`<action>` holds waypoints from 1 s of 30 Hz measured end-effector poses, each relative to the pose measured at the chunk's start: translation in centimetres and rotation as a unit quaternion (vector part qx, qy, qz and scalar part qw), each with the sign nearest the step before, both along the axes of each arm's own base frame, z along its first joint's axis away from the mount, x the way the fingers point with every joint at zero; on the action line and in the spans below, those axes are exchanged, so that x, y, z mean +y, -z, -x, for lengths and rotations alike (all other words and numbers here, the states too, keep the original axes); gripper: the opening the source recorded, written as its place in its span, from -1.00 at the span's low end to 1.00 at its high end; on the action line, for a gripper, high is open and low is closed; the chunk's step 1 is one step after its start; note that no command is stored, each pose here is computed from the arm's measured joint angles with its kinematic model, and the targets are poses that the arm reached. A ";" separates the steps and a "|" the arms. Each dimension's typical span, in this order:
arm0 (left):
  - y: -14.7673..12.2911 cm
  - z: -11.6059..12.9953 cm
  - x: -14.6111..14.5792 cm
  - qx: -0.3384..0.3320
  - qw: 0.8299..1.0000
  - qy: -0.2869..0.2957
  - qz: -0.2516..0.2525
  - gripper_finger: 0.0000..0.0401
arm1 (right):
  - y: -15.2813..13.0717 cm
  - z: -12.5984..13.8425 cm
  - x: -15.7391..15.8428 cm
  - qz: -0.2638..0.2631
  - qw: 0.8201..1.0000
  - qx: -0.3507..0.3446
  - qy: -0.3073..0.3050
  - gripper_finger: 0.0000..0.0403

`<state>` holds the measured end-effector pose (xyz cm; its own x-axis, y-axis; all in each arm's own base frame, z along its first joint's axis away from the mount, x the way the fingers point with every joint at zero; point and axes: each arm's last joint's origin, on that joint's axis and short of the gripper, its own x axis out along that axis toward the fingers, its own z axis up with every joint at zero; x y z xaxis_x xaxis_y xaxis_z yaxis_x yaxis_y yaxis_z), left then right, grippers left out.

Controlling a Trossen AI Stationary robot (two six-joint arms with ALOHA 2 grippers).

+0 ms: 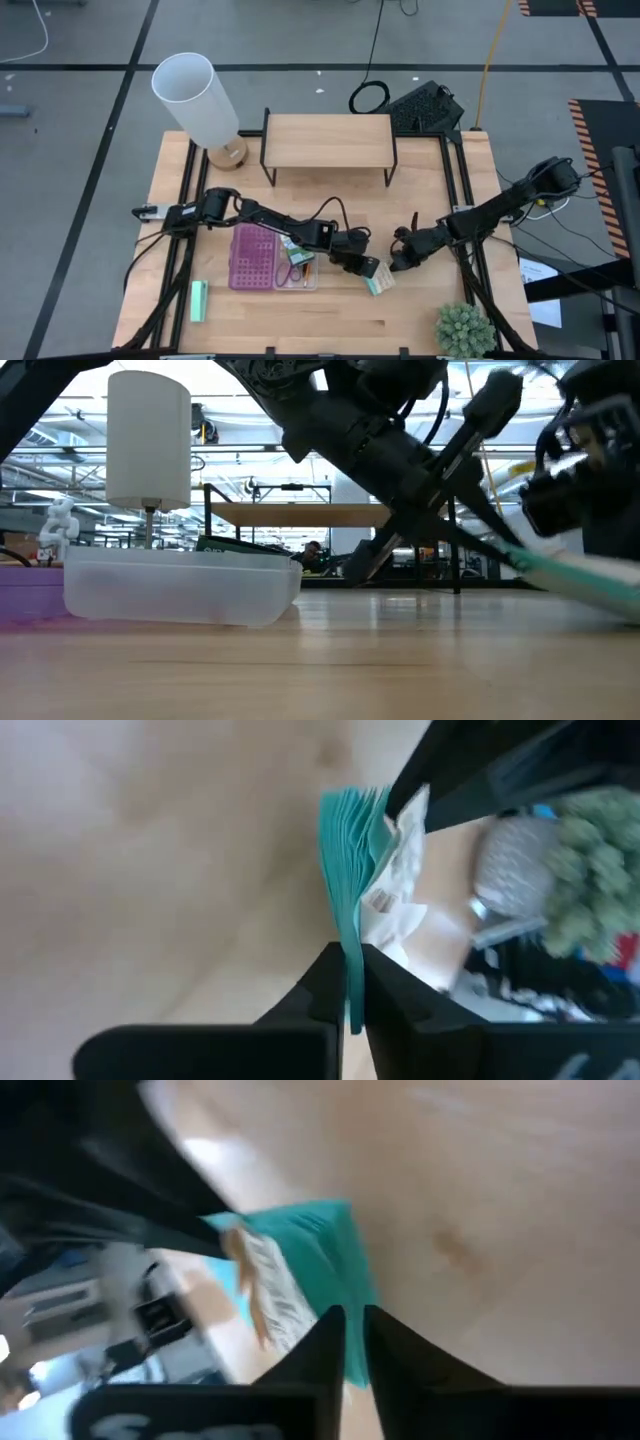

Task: Pack school essentials
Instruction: Put the light blue sticky notes into the violet supply box

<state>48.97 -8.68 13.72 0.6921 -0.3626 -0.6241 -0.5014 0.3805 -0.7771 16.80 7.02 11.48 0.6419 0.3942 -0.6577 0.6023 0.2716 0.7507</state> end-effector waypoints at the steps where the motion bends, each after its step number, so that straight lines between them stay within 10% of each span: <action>1: -0.1 -0.1 0.0 -0.006 1.000 0.006 0.006 -0.88 | -0.4 0.1 0.0 -0.005 1.000 -0.009 -0.006 -0.78; 21: -13.0 2.0 0.0 -0.215 0.970 0.116 0.022 -0.92 | -8.6 3.1 -0.9 -0.099 0.958 -0.266 -0.051 0.12; 30: -21.7 6.1 0.9 -0.316 0.941 0.122 0.001 -0.88 | -12.2 2.9 -1.5 -0.106 0.888 -0.446 0.043 0.75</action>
